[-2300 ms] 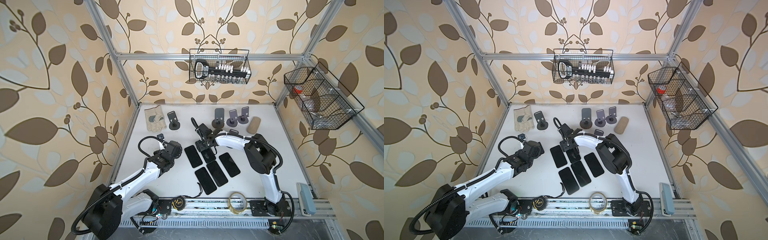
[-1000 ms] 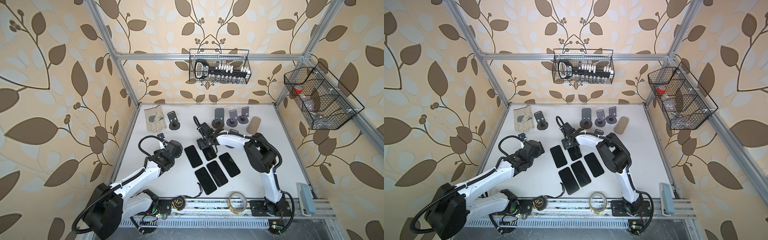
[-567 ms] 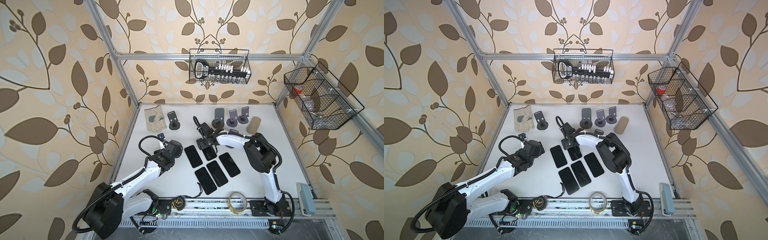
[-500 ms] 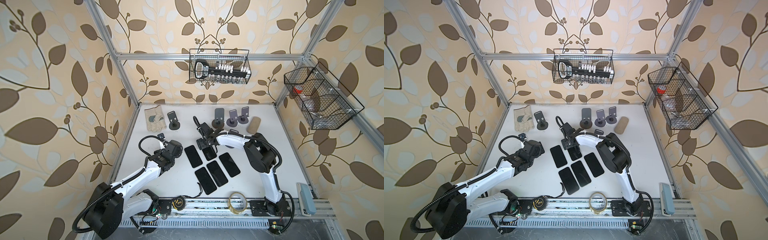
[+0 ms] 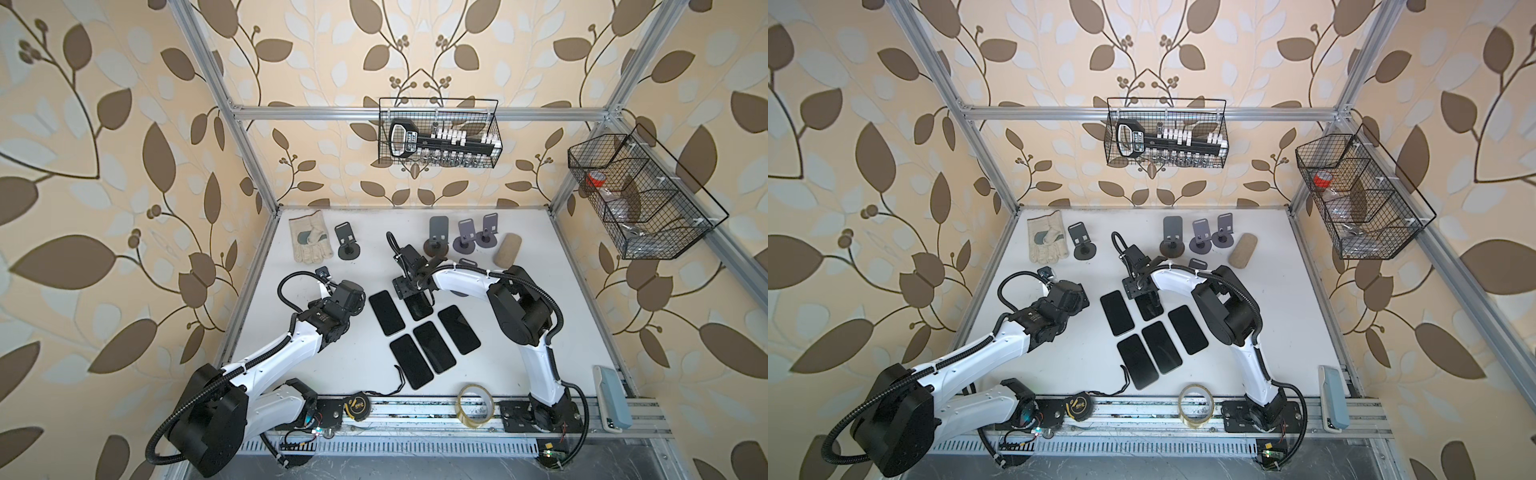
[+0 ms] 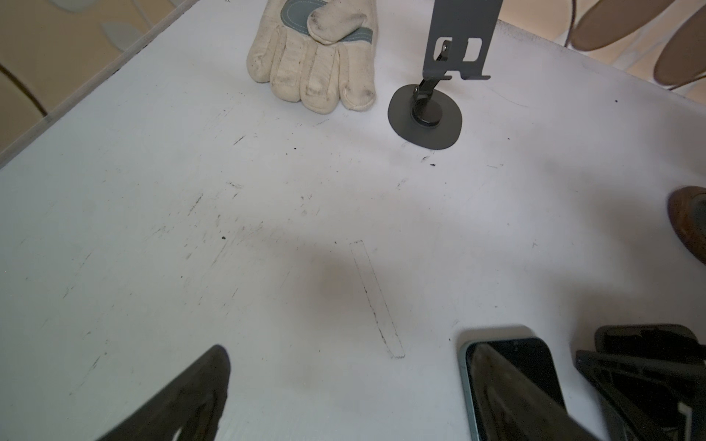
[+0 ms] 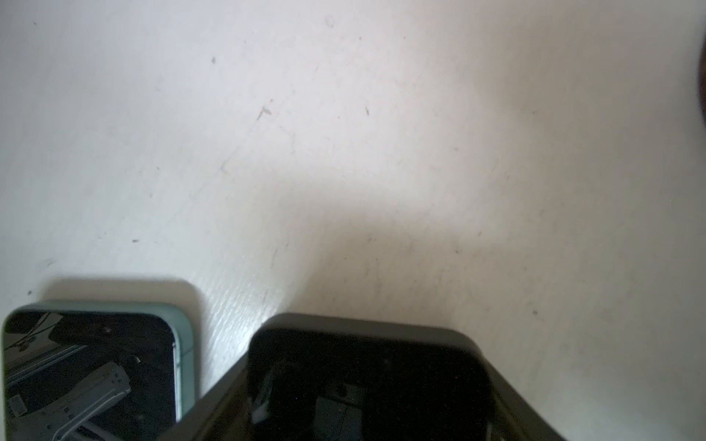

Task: Remove the phone from the phone stand
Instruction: Place the phone at the center of the table.

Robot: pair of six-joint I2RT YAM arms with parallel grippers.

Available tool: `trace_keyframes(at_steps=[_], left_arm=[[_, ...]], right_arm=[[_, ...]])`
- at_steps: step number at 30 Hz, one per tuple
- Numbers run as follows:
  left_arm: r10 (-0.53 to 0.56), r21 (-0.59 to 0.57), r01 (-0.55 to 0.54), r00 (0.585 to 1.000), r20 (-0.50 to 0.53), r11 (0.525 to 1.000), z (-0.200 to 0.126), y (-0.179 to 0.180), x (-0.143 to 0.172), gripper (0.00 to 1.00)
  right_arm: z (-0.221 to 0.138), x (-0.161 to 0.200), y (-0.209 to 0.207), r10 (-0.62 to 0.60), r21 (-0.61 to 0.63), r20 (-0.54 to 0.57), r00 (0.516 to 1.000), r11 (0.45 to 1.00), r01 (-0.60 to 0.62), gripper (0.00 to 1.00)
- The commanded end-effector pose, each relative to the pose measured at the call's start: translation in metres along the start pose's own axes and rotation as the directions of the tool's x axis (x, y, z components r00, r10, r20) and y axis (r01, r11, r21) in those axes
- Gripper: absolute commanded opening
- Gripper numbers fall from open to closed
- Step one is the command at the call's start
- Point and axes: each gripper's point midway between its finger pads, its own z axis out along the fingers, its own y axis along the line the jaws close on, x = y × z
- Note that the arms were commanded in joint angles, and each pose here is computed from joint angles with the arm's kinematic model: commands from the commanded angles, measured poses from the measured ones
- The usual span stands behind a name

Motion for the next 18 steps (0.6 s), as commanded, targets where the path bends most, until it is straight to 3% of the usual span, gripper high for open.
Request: trace_keyframes(at_steps=[1, 18], left_arm=[[-0.013, 0.002, 0.013, 0.999, 0.030, 1.000, -0.0045, -0.0059, -0.0125, 0.99], [-0.009, 0.001, 0.008, 1.000, 0.022, 1.000, -0.0025, -0.0071, -0.0109, 0.99]], right_arm=[[0.0274, 0.0494, 0.0058, -0.028, -0.040, -0.153, 0.988, 0.999, 0.022, 0.75], [0.0301, 0.0519, 0.0010, -0.021, -0.020, -0.161, 0.987, 1.000, 0.018, 0.80]])
